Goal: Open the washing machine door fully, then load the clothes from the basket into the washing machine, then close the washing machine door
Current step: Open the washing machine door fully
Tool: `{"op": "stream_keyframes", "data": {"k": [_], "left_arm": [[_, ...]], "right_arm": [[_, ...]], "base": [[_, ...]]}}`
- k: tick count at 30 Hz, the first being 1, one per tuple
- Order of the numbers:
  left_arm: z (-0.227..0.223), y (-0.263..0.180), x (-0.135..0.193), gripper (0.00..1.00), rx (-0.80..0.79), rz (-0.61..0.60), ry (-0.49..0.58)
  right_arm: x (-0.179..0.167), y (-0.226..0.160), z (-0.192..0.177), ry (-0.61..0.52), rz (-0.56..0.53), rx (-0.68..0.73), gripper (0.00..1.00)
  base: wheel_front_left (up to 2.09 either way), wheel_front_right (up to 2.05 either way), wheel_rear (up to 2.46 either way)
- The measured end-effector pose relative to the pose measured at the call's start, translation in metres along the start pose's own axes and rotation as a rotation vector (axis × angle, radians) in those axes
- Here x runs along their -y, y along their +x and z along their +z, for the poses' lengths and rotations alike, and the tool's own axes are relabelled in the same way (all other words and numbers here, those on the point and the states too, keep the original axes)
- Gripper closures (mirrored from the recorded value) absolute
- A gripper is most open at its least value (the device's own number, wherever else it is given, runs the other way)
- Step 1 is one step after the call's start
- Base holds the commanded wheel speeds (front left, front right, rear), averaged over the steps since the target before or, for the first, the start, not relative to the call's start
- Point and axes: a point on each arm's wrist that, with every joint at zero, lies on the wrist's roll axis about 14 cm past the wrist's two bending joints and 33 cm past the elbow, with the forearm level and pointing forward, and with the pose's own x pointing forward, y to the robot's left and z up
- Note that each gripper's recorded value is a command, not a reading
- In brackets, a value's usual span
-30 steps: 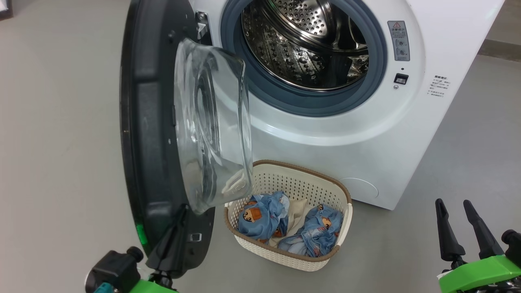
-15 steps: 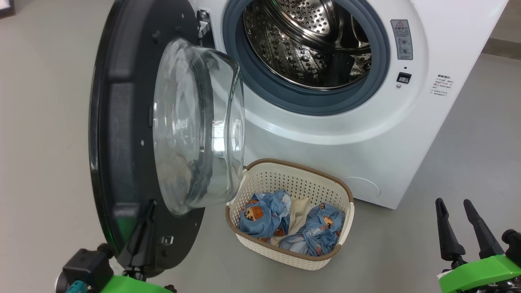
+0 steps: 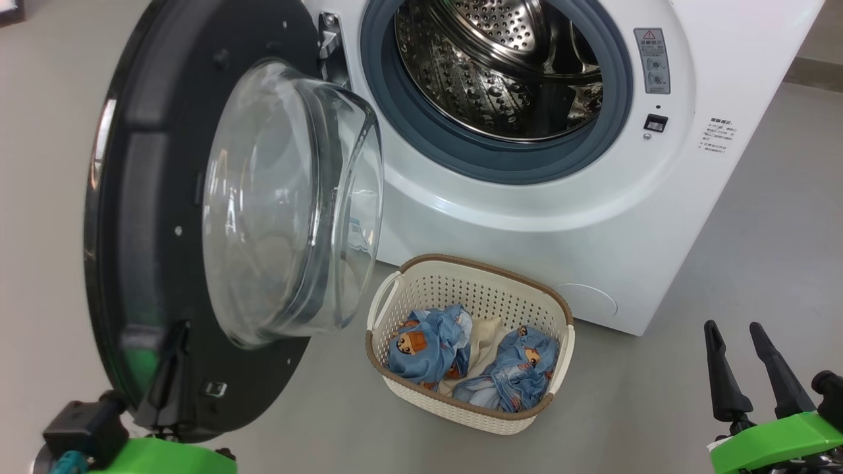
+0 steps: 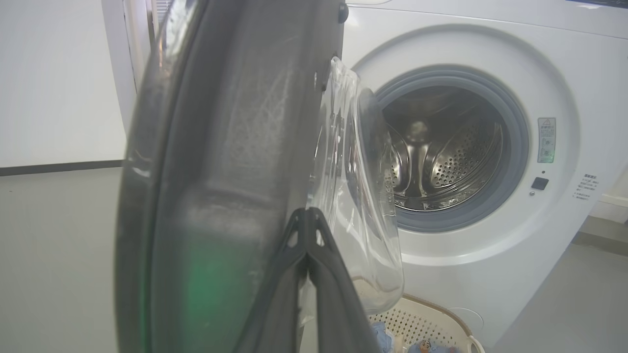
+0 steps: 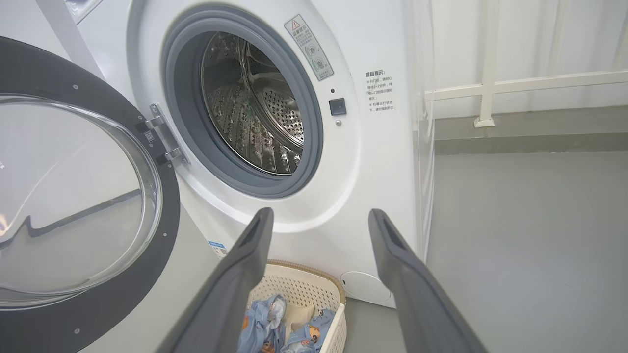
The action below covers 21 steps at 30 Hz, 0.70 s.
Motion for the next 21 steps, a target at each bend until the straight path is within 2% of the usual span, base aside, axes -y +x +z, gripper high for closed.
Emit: {"op": "stream_keyframes", "data": {"k": [21], "left_arm": [[0.004, 0.034, -0.069, 1.00, 0.013, 0.178, 0.058]], "right_arm": [[0.006, 0.005, -0.016, -0.001, 0.009, -0.045, 0.00]], "base": [[0.00, 0.00, 0.00]]}}
